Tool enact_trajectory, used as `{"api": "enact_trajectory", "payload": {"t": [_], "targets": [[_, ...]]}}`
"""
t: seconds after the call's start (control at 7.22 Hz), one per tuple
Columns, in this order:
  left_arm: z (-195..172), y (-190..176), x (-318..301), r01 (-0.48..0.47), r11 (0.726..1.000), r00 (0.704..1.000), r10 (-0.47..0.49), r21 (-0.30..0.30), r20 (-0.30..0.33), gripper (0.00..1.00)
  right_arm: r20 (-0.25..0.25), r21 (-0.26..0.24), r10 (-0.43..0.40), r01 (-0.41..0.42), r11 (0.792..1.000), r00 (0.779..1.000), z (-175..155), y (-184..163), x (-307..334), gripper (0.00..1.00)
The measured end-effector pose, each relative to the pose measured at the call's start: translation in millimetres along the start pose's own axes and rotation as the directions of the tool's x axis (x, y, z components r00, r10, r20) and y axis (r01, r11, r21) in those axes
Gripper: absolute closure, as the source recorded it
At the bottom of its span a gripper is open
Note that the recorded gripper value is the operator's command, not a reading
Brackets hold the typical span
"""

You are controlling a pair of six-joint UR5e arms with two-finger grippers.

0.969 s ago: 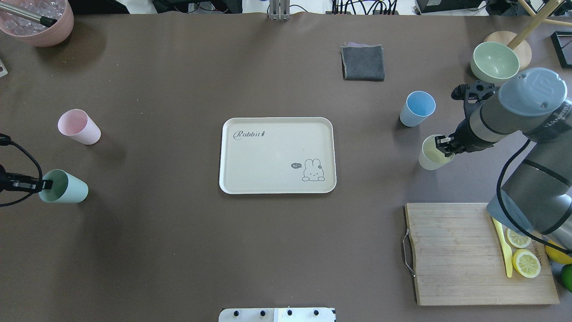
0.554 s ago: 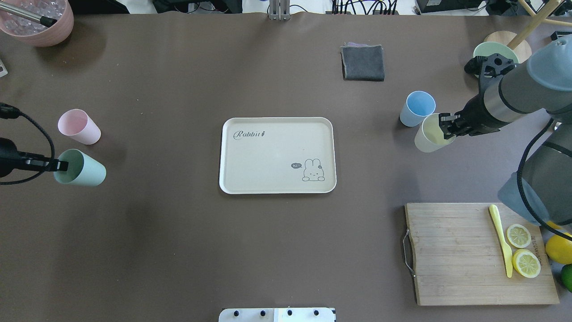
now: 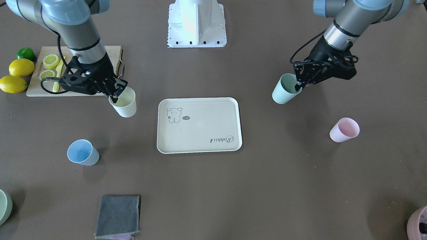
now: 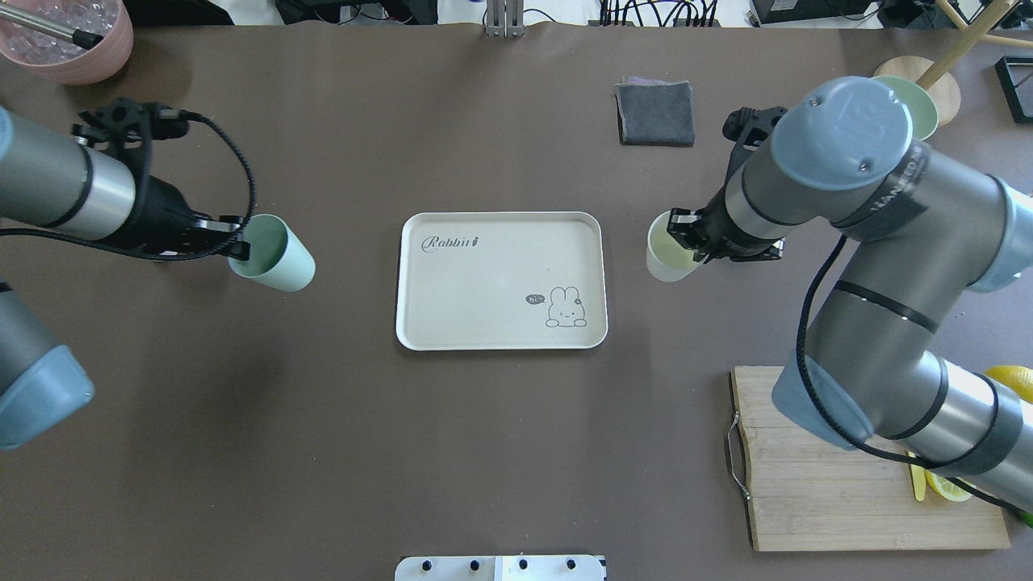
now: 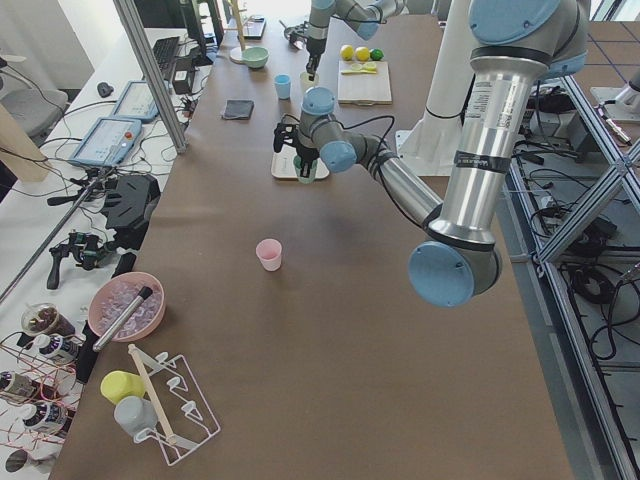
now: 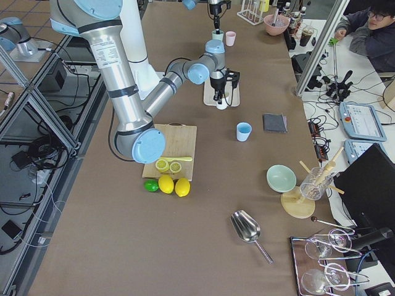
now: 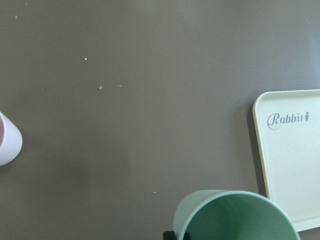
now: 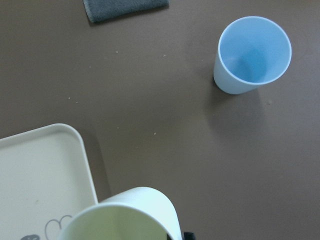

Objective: Place all cups on tray

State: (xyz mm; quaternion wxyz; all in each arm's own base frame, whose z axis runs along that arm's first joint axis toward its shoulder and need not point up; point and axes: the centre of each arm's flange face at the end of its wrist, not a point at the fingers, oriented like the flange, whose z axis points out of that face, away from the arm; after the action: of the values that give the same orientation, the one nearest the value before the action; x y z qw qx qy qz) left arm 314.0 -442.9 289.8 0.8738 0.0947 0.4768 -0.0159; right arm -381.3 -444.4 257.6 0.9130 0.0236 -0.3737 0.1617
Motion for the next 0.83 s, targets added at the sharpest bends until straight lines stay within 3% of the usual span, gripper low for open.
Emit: {"api": "enact_trajectory", "payload": {"t": [0.42, 0.83], "targets": [[60.9, 34.0, 132.2, 0.050, 0.998, 0.996, -0.048, -0.031, 0.070, 1.00, 0.001, -0.020, -0.013, 0.013, 1.000, 1.000, 11.2, 53.9, -48.4, 1.00], [97.6, 37.6, 167.8, 0.057, 0.998, 0.993, -0.053, -0.035, 0.103, 1.00, 0.025, -0.025, -0.008, 0.008, 1.000, 1.000, 19.0, 57.3, -83.6, 1.00]]}}
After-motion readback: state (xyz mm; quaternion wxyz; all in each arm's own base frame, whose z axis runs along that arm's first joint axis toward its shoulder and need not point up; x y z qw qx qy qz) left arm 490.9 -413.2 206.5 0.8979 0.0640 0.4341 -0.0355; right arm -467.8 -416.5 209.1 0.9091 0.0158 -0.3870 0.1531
